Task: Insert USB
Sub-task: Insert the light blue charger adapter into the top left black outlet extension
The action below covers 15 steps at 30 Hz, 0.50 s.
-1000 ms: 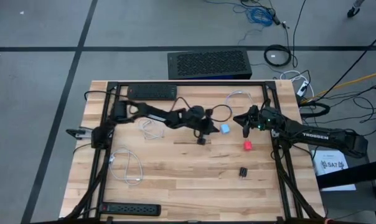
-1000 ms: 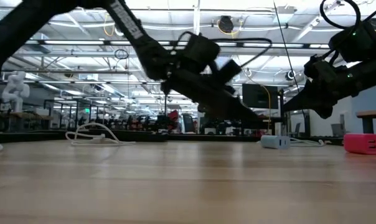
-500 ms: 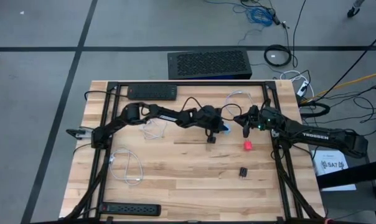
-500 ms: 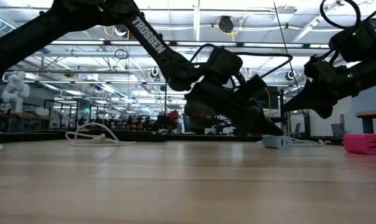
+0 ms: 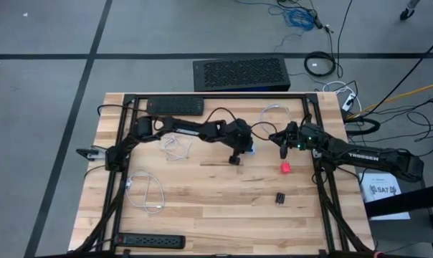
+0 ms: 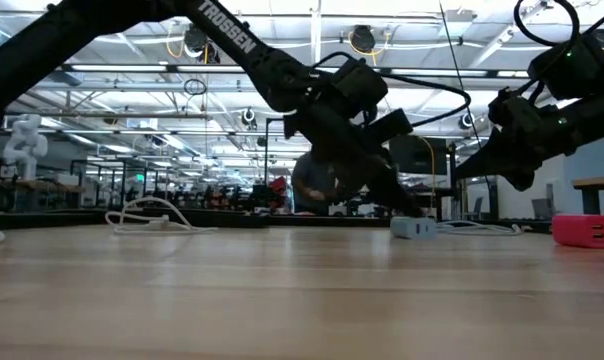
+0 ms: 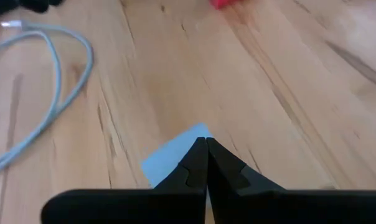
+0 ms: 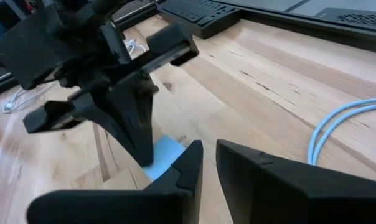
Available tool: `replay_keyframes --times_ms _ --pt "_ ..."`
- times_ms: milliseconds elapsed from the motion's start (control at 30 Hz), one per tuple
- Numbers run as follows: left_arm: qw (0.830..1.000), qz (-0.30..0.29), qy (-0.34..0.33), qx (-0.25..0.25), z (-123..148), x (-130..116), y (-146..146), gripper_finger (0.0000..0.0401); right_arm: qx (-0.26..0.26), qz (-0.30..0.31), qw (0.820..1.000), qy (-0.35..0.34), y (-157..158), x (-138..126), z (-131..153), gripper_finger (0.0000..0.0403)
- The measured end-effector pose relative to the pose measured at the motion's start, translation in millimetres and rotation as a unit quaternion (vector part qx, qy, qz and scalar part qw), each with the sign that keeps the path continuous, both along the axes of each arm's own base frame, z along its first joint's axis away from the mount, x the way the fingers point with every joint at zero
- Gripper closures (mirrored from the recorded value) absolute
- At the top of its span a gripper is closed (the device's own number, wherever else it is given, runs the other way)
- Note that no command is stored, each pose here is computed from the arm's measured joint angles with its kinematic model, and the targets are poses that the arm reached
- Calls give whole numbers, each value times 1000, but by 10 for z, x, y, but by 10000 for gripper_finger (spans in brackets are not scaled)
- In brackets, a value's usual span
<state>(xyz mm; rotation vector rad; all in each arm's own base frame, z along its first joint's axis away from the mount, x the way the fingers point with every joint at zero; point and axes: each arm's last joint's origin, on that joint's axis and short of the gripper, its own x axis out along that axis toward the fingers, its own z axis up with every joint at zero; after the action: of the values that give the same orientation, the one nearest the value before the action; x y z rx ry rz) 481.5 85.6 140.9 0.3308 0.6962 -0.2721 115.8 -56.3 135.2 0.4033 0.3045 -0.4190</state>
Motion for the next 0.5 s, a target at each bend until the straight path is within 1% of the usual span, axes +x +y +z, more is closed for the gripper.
replay_keyframes --times_ms 167,267,333,433,500 --pt "1000 9 24 0 183 -122 55 399 -2 3 1000 0 1 1 2 365" --pt "1000 21 12 1 408 -216 136 399 -9 25 1000 -10 22 18 21 364" --pt "1000 28 11 -3 518 -331 179 399 -20 51 998 -27 58 49 61 363" --pt "999 46 8 -18 580 -541 236 400 -33 73 996 -33 109 116 169 363" --pt "997 66 -16 -32 629 -700 285 400 -44 80 995 -27 141 177 267 363"
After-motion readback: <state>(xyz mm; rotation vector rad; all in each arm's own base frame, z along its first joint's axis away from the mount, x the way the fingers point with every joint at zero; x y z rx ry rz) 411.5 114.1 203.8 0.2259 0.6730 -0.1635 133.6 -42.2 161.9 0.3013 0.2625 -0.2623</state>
